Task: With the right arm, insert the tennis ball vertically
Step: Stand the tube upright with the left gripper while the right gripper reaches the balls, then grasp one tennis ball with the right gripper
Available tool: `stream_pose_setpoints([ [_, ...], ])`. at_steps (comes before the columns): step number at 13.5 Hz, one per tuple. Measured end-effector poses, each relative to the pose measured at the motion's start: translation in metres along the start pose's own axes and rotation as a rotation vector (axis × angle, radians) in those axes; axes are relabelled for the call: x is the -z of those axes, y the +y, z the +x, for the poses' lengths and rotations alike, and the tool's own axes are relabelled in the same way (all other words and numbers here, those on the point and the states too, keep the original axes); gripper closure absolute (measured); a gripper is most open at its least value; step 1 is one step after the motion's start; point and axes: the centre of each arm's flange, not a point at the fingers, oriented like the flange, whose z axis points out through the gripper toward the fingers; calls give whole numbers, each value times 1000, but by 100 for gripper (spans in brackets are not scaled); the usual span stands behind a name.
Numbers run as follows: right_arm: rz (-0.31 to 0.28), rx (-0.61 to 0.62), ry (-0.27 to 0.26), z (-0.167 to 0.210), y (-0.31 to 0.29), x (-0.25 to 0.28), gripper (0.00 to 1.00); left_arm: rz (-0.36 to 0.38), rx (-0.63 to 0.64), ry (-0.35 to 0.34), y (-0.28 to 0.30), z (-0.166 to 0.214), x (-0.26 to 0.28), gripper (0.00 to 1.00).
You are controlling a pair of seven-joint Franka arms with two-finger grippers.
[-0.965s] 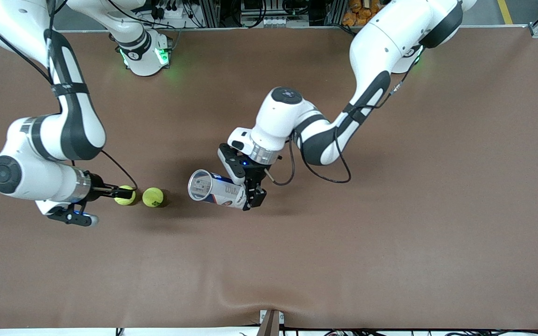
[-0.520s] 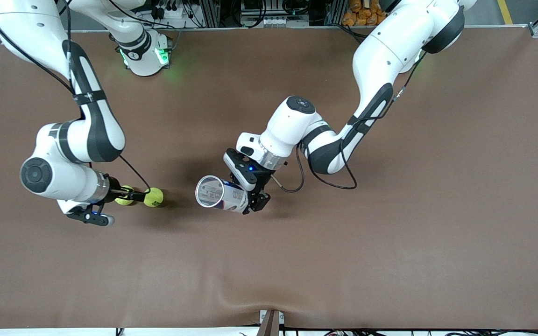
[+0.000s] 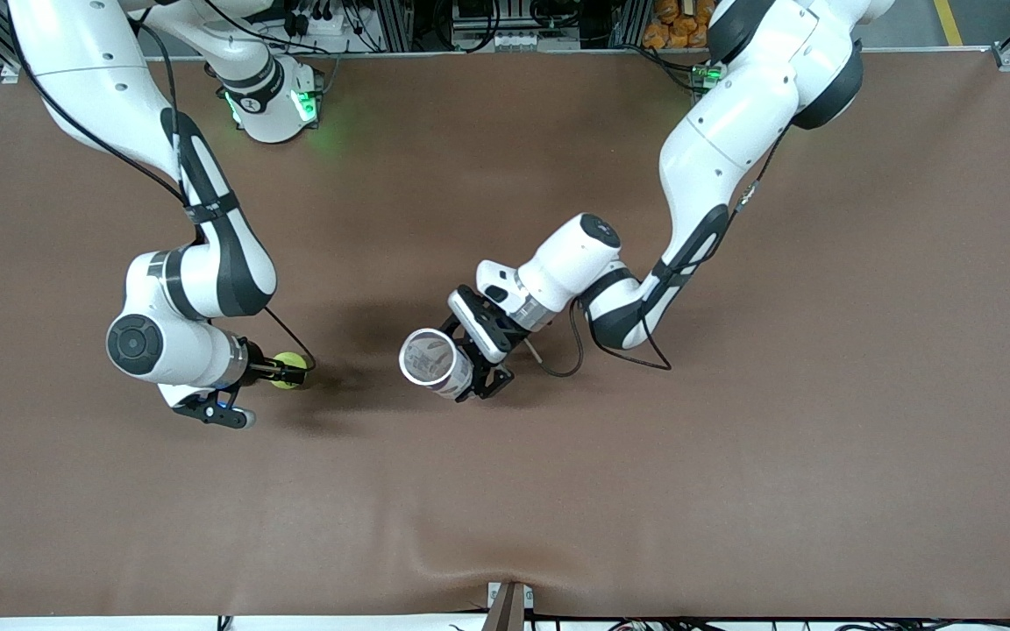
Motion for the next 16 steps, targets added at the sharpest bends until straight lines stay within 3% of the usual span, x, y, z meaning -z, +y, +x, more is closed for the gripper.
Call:
stream_pose_setpoints([
  [6, -4, -6, -5, 2, 1, -13, 0, -20, 13, 26, -8, -52, -5, 19],
  [12, -6, -14, 4, -2, 3, -45, 1, -45, -127, -35, -45, -113, 6, 19],
  [13, -8, -11, 3, -4, 1, -46, 4, -50, -138, -28, -50, -119, 10, 19],
  [16, -7, -9, 8, -5, -4, -44, 33, -57, -149, -21, -52, -122, 12, 17],
])
